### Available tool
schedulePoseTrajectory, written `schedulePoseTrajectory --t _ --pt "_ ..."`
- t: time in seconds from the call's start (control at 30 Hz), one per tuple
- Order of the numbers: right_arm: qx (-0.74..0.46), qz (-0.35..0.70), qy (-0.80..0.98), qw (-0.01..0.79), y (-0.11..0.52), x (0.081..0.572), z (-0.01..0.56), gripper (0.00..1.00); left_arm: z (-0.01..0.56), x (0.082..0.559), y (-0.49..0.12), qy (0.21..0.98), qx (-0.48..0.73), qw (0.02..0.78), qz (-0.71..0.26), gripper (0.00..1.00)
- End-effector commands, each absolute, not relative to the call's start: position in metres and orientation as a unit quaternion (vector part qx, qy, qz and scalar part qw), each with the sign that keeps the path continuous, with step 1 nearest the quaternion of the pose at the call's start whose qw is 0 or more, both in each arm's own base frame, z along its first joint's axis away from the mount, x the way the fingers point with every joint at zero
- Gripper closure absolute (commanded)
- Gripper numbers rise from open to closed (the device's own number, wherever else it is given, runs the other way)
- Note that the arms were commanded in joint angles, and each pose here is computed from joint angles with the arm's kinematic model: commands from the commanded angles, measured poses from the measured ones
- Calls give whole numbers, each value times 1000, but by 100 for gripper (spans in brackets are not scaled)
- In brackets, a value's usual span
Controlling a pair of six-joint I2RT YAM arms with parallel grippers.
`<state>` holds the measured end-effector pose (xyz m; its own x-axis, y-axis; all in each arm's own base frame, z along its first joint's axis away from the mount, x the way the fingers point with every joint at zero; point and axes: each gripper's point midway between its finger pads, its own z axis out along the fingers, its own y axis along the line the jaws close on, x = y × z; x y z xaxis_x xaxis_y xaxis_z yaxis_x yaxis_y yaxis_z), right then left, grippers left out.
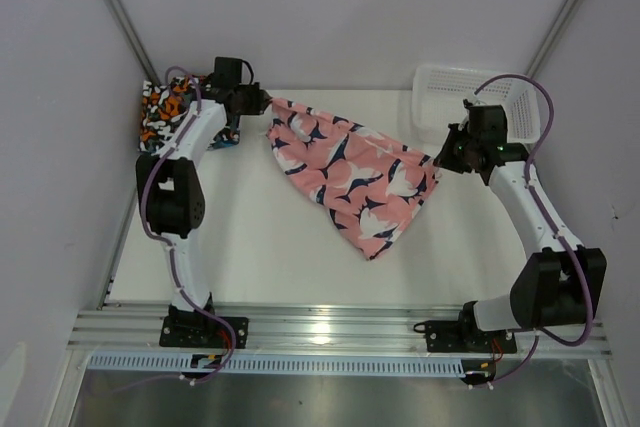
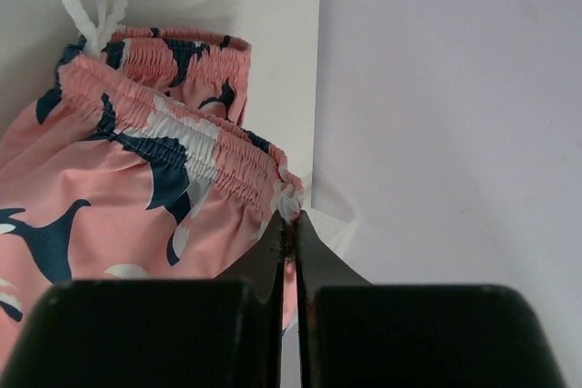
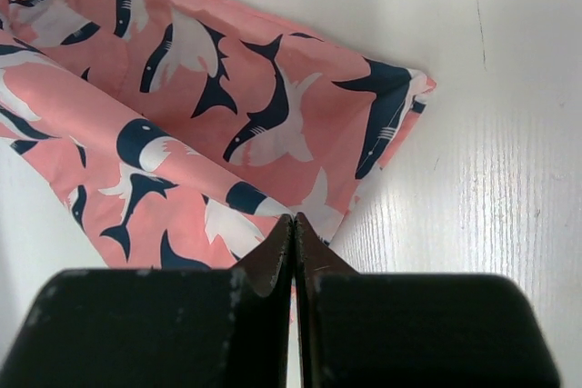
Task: Fold and stack the shorts
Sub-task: Fold the shorts
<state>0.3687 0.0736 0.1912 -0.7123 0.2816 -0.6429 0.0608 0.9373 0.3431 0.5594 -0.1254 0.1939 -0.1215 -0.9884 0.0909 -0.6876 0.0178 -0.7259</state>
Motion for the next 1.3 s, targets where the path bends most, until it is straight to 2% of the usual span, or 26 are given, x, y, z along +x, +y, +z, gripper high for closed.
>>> schedulePoseTrajectory --t 0.0,0.37,0.67,0.7,0.8,0.83,0.87,0.9,1.1,1.2,1.23,1.27 --pt "92 144 904 391 66 390 190 100 208 584 -129 637 -632 265 -352 100" --pt "128 111 912 374 43 428 137 100 204 628 -146 598 -617 326 -394 100" --pt "158 82 914 364 32 452 99 100 205 667 -168 556 -561 386 -476 98" --pt "162 79 914 363 31 454 97 100 217 672 -174 546 -546 398 -496 94" --pt "168 78 915 359 31 459 86 100 219 684 -187 546 -521 406 -515 48" --pt "175 64 914 360 25 460 82 100 218 685 -191 549 -517 404 -518 21" --pt "178 63 916 355 25 462 77 100 218 687 -193 553 -510 405 -520 2" --pt "179 61 916 354 24 464 75 100 227 690 -197 551 -499 407 -530 1" --pt "184 41 920 342 18 464 68 83 265 680 -186 566 -445 455 -525 1" --pt "190 34 920 342 12 465 67 69 284 663 -169 588 -419 476 -503 1" --pt "191 30 922 336 11 465 66 58 291 650 -166 601 -406 472 -501 1" --pt "193 25 922 335 9 466 67 51 294 644 -163 615 -388 482 -489 1"
